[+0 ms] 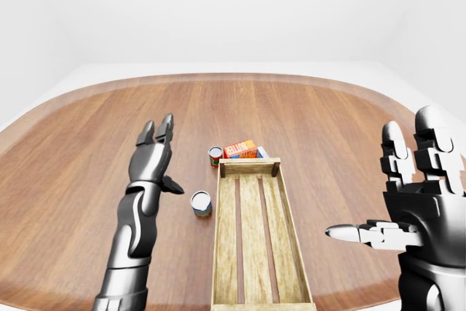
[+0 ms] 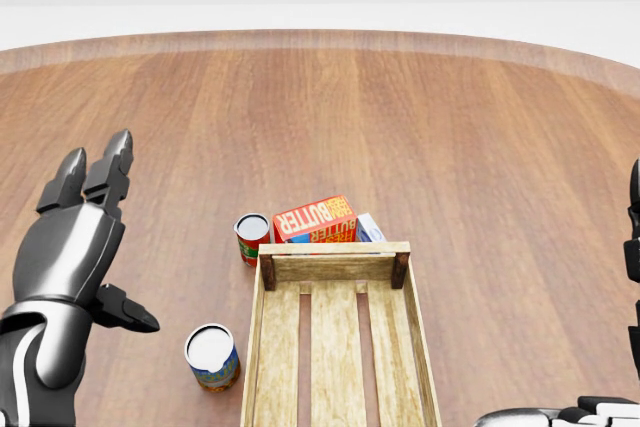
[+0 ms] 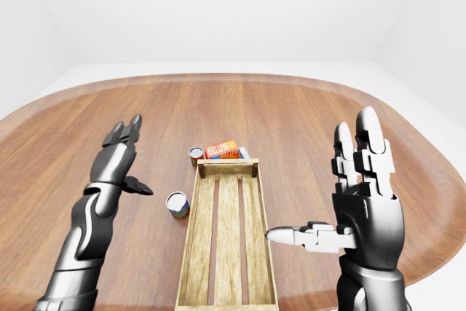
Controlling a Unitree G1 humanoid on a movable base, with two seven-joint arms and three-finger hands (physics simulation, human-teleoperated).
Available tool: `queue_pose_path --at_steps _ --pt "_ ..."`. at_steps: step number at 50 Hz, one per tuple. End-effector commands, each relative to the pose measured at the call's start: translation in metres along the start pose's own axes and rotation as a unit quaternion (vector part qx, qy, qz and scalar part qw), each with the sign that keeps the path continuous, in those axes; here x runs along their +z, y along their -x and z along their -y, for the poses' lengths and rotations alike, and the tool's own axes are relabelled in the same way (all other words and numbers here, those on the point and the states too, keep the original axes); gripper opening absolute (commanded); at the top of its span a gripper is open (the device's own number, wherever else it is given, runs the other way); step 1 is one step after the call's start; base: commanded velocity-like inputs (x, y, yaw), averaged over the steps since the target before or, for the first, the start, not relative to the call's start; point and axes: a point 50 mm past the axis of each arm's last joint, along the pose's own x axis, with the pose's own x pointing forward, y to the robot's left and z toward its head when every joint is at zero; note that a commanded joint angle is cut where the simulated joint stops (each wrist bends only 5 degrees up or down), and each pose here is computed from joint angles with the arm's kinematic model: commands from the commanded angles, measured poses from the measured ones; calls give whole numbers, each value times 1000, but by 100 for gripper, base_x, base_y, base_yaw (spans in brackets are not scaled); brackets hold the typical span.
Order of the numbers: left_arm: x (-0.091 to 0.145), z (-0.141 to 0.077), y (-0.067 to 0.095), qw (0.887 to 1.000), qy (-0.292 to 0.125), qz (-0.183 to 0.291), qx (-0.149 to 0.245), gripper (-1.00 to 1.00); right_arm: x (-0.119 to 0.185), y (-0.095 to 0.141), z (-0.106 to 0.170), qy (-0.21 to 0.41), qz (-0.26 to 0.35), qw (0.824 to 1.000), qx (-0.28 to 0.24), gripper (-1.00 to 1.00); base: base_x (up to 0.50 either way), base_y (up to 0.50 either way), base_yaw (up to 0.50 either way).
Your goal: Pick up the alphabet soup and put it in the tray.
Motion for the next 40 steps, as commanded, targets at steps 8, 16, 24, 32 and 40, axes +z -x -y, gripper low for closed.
queue_pose_path --at_steps 8,16,24,32,40 --pt "1 42 -10 981 -155 24 -117 100 -1 0 1 1 -1 1000 -5 100 0 0 0" --pt "0 49 -12 974 -162 24 -155 100 0 -1 1 4 0 1000 -7 100 0 0 0" --pt "-1 62 -13 968 -154 31 -198 100 2 0 2 3 6 1000 -10 100 0 0 0" --pt "-4 79 -18 965 -125 19 -231 100 -3 -2 4 -3 -1 1000 -12 100 0 0 0" --pt "-5 97 -19 959 -118 8 -257 100 -4 -1 5 -7 -4 1000 -16 100 0 0 0"
